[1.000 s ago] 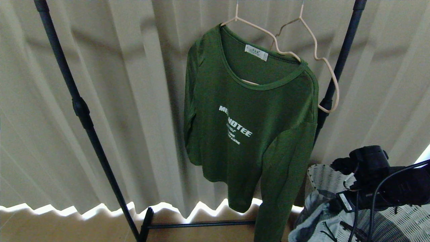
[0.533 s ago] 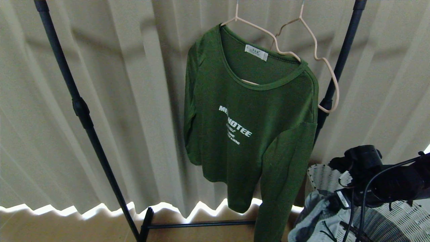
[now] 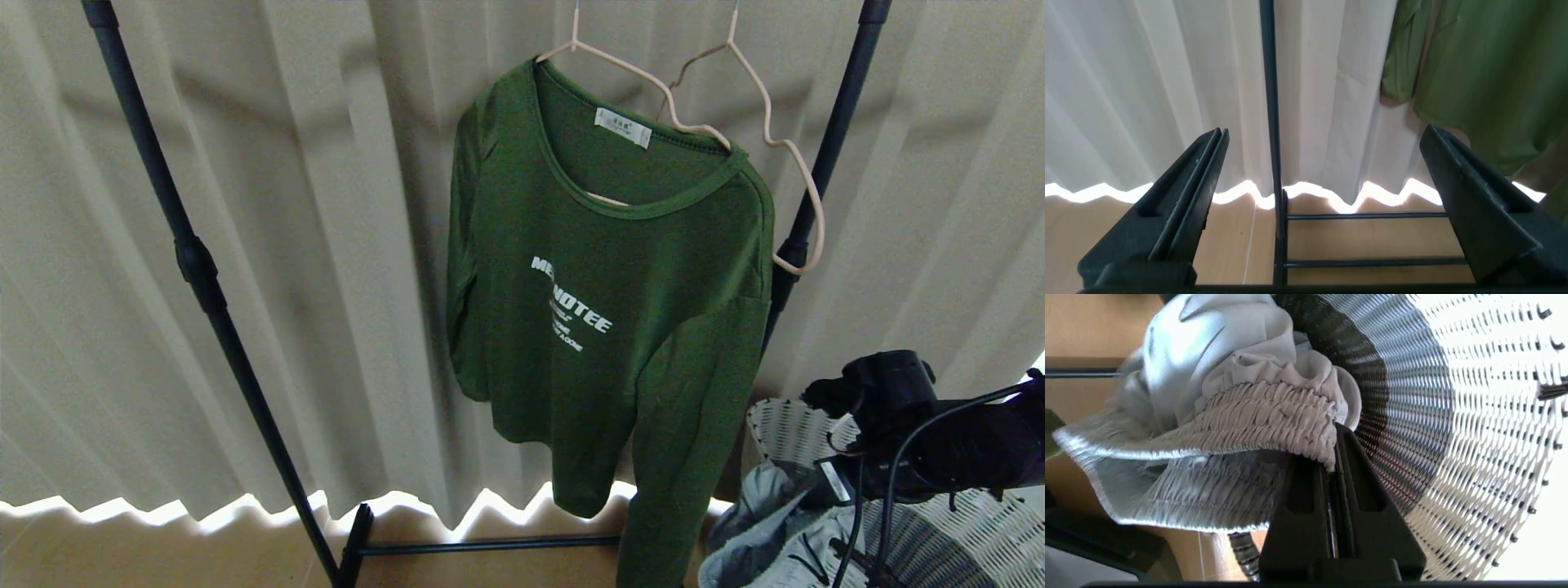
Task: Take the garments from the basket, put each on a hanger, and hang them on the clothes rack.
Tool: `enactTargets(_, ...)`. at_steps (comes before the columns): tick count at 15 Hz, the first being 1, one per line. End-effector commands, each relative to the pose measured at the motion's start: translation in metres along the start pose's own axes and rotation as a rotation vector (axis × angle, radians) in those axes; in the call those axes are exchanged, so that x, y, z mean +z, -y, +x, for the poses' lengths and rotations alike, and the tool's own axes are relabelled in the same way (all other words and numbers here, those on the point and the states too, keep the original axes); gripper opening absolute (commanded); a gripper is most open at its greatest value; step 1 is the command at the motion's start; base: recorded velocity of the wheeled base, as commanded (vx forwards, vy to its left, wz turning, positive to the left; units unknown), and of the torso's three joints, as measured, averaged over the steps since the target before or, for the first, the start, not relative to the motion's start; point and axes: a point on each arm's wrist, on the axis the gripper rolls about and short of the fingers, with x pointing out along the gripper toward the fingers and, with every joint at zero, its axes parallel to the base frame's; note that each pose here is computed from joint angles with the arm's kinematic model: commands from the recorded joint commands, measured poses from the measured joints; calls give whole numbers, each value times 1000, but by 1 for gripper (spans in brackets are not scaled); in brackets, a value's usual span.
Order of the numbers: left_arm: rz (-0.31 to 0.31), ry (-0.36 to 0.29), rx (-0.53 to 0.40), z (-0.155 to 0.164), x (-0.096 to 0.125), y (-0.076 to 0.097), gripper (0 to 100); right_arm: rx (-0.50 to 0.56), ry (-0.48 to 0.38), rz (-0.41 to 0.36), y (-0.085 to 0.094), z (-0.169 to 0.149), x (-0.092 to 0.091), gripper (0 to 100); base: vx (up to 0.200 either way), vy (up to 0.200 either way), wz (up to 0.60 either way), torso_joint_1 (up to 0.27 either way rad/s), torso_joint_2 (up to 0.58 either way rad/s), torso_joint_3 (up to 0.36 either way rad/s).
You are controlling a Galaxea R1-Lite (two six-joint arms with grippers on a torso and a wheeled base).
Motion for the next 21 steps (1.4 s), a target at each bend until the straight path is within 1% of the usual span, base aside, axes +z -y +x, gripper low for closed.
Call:
enactTargets(1,1,0,-2,0,0,0,100,45,202,47,7,-51,2,0,0,0,0,0,0,0)
enactTargets(2,2,0,-3,0,0,0,100,74,288,65,7,-69,3,0,0,0,0,0,0,0)
enactTargets(3,13,0,-5,0,0,0,100,100,401,87,7,-94,5,0,0,0,0,0,0,0)
enactTargets(4,31,0,-6,0,0,0,100,118,476,84,7,-114,5,0,-200,0,0,7,2,2)
enactTargets(6,56,2,-11,0,0,0,100,157,568,63,2,-141,1,0,-200,0,0,2,0,2)
enactTargets(7,60,2,-15,0,0,0,100,194,629,43,-2,-160,-3,0,-200,0,0,7,7,-7)
enactTargets(8,64,3,-26,0,0,1,100,216,659,29,-5,-168,-6,0,-200,0,0,-7,7,2)
enactTargets(9,70,3,-28,0,0,1,100,237,681,17,-7,-175,-10,0,-200,0,0,-7,-2,2)
enactTargets(10,70,3,-28,0,0,1,100,237,681,17,-7,-175,-10,0,-200,0,0,2,12,2)
enactTargets(11,77,4,-38,0,0,1,100,269,700,-8,-13,-181,-14,0,-200,0,0,-2,12,2)
enactTargets(12,79,4,-38,0,0,1,100,277,700,-12,-14,-182,-15,0,-200,0,0,2,2,2)
enactTargets(14,79,4,-38,0,0,1,100,310,705,-23,-15,-181,-14,0,0,0,0,0,0,0)
enactTargets(16,77,3,-37,0,0,1,100,365,723,-42,-17,-185,-13,0,0,0,0,0,0,0)
enactTargets(18,82,4,-40,0,0,1,100,402,734,-62,-22,-188,-15,0,0,0,0,0,0,0)
enactTargets(19,91,5,-49,0,0,1,100,415,738,-72,-25,-190,-15,0,0,0,0,0,0,0)
enactTargets(21,125,19,-103,-1,2,2,100,474,793,-89,-29,-198,-14,0,0,0,0,0,0,0)
